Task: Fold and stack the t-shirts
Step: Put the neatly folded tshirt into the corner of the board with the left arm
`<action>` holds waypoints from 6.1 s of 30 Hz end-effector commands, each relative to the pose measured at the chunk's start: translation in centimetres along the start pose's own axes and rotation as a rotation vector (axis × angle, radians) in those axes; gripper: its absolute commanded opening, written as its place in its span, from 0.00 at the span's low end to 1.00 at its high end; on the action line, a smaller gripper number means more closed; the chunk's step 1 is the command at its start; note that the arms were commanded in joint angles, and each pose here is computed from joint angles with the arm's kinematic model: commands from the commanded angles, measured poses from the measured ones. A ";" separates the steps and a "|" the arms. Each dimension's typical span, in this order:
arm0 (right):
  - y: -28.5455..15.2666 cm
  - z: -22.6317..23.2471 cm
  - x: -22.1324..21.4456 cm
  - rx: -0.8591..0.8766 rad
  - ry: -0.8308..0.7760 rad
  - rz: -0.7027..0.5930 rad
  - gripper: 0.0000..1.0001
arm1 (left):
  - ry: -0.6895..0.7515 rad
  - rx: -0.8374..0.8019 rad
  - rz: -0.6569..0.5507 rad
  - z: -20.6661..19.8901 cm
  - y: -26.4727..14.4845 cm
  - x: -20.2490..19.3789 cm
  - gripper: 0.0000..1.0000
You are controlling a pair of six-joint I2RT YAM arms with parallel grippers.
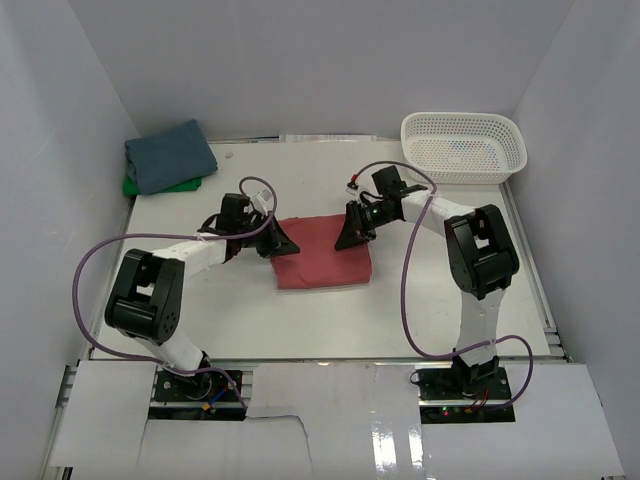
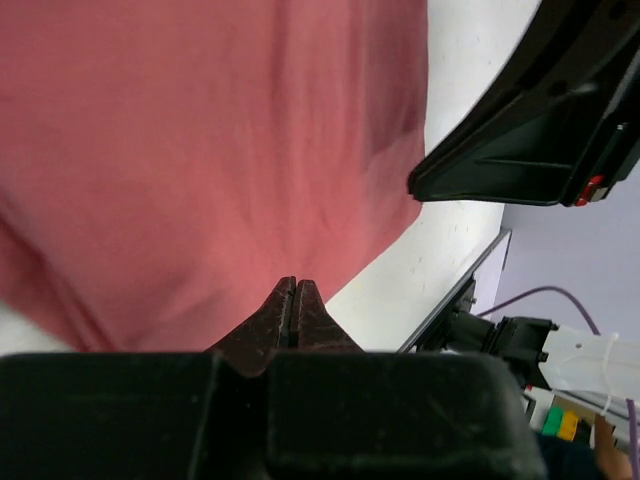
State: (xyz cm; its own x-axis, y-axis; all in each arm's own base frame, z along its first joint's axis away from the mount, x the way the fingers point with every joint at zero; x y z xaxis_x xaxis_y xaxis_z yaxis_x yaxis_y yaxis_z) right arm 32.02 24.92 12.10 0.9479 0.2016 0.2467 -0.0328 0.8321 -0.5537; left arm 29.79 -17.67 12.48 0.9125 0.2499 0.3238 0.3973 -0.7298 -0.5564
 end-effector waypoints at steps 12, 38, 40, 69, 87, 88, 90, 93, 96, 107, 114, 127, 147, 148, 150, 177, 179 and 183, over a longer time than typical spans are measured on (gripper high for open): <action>2.1 -4.6 -2.6 -0.057 0.065 0.051 0.08 | 0.024 -0.011 0.066 0.7 2.8 -2.7 0.00; -2.6 -6.9 -2.9 -0.156 0.125 -0.036 0.08 | -0.040 0.115 0.014 5.1 -0.4 -4.3 0.00; -3.1 -5.8 -2.4 -0.126 0.103 -0.049 0.08 | -0.039 0.103 0.008 4.7 -0.4 -4.0 0.00; -9.1 3.9 -3.7 -0.054 -0.169 -0.281 0.72 | -0.047 0.490 -0.131 4.1 -4.1 0.9 0.92; -10.3 4.7 -5.1 -0.091 -0.191 -0.300 0.73 | -0.115 0.444 -0.039 7.7 0.3 -0.7 0.86; -10.3 4.7 -5.1 -0.090 -0.191 -0.299 0.73 | -0.119 0.438 -0.036 7.7 0.4 -0.7 0.85; -10.3 4.6 -5.2 -0.092 -0.190 -0.298 0.73 | -0.121 0.430 -0.024 8.0 1.0 -0.9 0.84; -10.3 4.6 -5.2 -0.092 -0.190 -0.298 0.73 | -0.123 0.424 -0.001 8.4 1.9 -1.1 0.80; -10.3 4.6 -5.3 -0.093 -0.189 -0.300 0.73 | -0.124 0.421 0.030 8.9 2.9 -1.6 0.77; -10.4 4.8 -5.4 -0.091 -0.186 -0.301 0.73 | -0.161 0.280 0.109 9.4 5.0 -3.3 0.46; -10.5 4.8 -5.7 -0.093 -0.186 -0.302 0.73 | -0.192 0.205 0.163 9.9 6.2 -4.3 0.19; -10.7 5.0 -6.2 -0.094 -0.187 -0.305 0.73 | -0.148 0.061 0.093 6.9 5.3 3.0 0.00; -11.5 6.4 -6.7 -0.061 -0.211 -0.314 0.73 | 0.094 0.478 -0.266 7.8 -2.9 23.9 0.00; -11.6 6.5 -6.7 -0.060 -0.213 -0.316 0.73 | 0.102 0.476 -0.271 7.8 -2.8 24.3 0.00; -11.7 6.7 -6.7 -0.058 -0.211 -0.313 0.73 | 0.088 0.487 -0.306 9.4 -4.0 25.8 0.00; -11.1 5.6 -6.7 -0.095 -0.154 -0.250 0.73 | 0.300 0.404 -0.676 4.2 -9.5 36.1 0.00; -10.9 5.5 -6.7 -0.089 -0.148 -0.244 0.73 | 0.316 0.434 -0.708 3.9 -10.7 36.5 0.00; -10.8 5.4 -6.7 -0.082 -0.142 -0.238 0.73 | 0.306 0.447 -0.763 4.1 -13.4 37.1 0.00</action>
State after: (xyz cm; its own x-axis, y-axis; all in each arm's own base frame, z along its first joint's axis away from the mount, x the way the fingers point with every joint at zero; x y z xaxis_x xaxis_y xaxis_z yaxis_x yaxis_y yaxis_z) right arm 23.99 17.00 19.90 0.8887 0.0667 0.4536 0.2206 0.8051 -0.5506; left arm 59.62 1.46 18.36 0.5636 0.3448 0.7507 0.8243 -0.1754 -0.5383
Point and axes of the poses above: each gripper's point midway between its finger pads, its own y axis out along the fingers, its own z axis along the line the jaws close on, x = y × z, the point moved 6 cm from there along -y, back along the fingers, and after that the axes turned 1 degree about y, right-handed, at the moved point
